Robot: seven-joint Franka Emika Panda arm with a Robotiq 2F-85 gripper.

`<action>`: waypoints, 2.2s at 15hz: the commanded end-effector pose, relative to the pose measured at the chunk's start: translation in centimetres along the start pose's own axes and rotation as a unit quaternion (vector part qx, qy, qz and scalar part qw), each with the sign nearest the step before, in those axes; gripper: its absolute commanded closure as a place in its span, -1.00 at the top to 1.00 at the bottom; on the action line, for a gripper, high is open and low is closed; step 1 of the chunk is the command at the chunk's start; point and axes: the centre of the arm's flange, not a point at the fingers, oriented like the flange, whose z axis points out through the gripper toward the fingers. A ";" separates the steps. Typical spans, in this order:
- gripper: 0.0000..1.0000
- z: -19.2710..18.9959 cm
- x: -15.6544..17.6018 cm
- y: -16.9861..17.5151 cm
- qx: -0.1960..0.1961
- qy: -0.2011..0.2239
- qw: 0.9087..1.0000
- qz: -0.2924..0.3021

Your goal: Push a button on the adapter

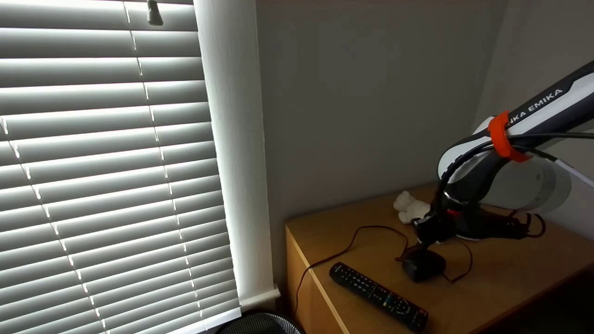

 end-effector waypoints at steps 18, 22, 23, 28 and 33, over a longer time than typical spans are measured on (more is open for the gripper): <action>-1.00 -6.1 -1.2 -1.4 -0.023 -0.005 0.999 -0.026; -0.48 -9.3 -3.9 -1.8 -0.071 -0.065 0.993 -0.067; -0.44 -10.1 -4.7 -2.0 -0.079 -0.079 0.991 -0.073; 0.28 -15.5 -7.3 -2.9 -0.128 -0.080 0.984 -0.096; 0.98 -20.6 -8.1 -2.8 -0.121 -0.074 0.986 -0.086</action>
